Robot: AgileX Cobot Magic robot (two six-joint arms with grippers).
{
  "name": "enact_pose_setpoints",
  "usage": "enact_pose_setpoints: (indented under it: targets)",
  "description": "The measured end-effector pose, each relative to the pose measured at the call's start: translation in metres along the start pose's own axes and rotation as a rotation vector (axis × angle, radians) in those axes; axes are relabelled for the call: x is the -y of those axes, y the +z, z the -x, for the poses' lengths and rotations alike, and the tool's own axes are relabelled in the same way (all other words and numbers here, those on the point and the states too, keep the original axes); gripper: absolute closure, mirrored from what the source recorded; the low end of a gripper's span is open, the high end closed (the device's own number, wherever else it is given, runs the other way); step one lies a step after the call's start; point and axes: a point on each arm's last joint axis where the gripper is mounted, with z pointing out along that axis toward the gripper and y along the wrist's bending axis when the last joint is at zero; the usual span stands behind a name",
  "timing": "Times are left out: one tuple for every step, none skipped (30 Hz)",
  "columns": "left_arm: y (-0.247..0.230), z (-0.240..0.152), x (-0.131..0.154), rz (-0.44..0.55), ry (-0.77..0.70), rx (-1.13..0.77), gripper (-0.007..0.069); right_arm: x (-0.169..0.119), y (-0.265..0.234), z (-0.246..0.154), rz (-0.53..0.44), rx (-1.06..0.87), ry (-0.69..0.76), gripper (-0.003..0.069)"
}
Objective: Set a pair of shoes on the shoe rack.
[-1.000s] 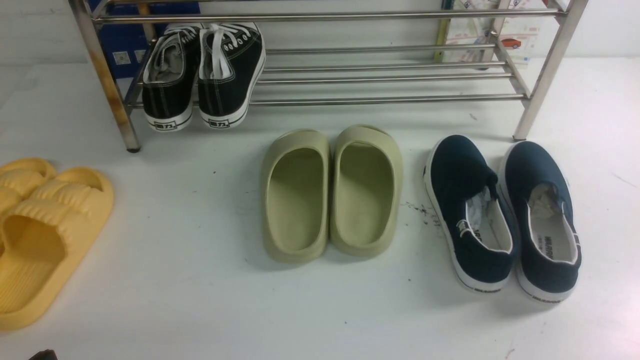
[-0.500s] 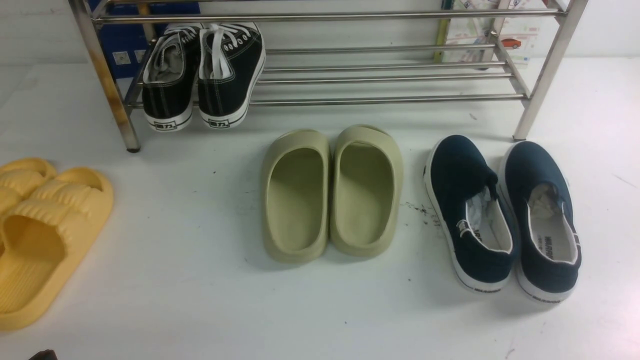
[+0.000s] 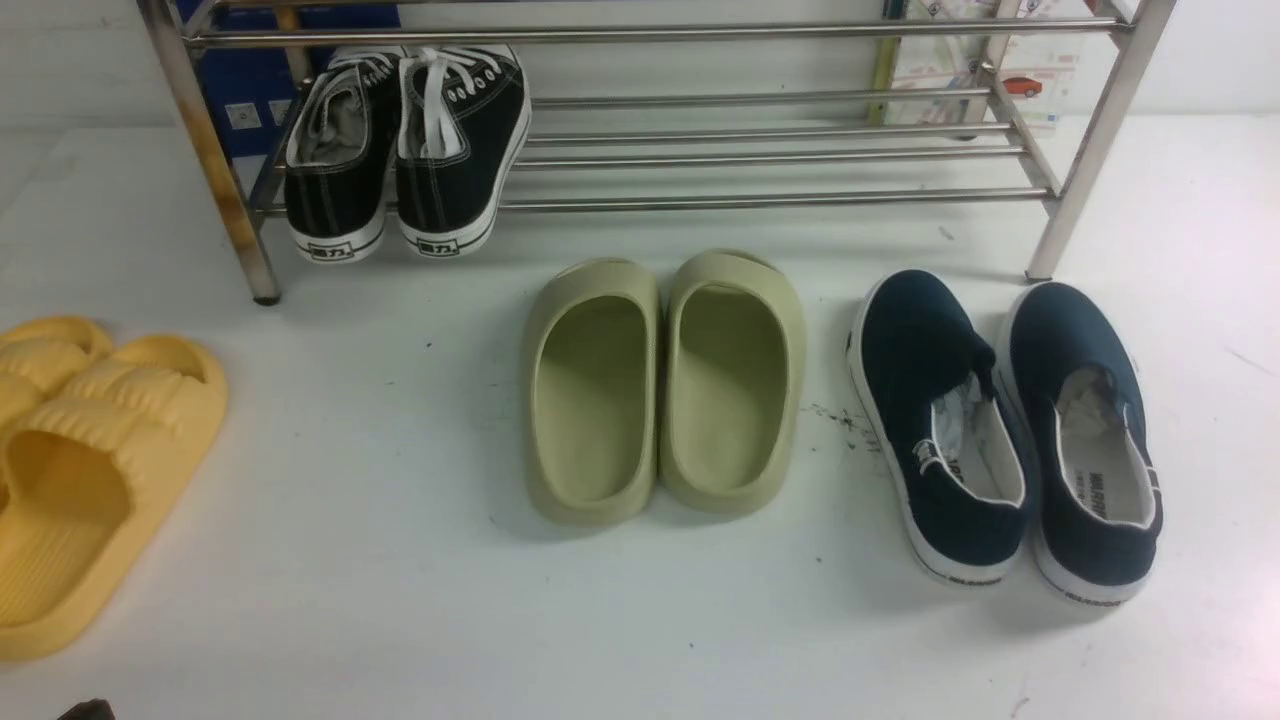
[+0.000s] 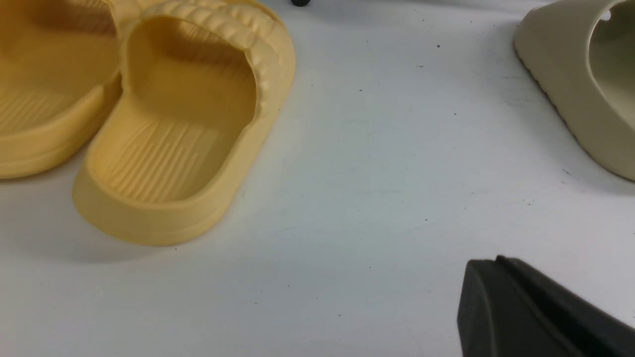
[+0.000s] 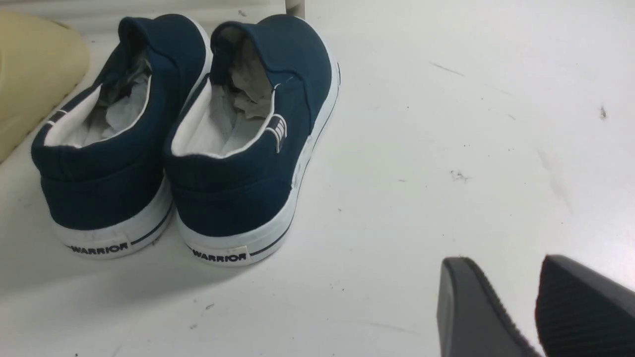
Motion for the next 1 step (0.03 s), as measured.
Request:
enact_pose_setpoints:
  targets:
    - [0.0000,0.0000,0.0000,0.000,0.000,0.000,0.0636,0.0000,0.0000,0.0000,0.000,0.000,0.000,0.0415]
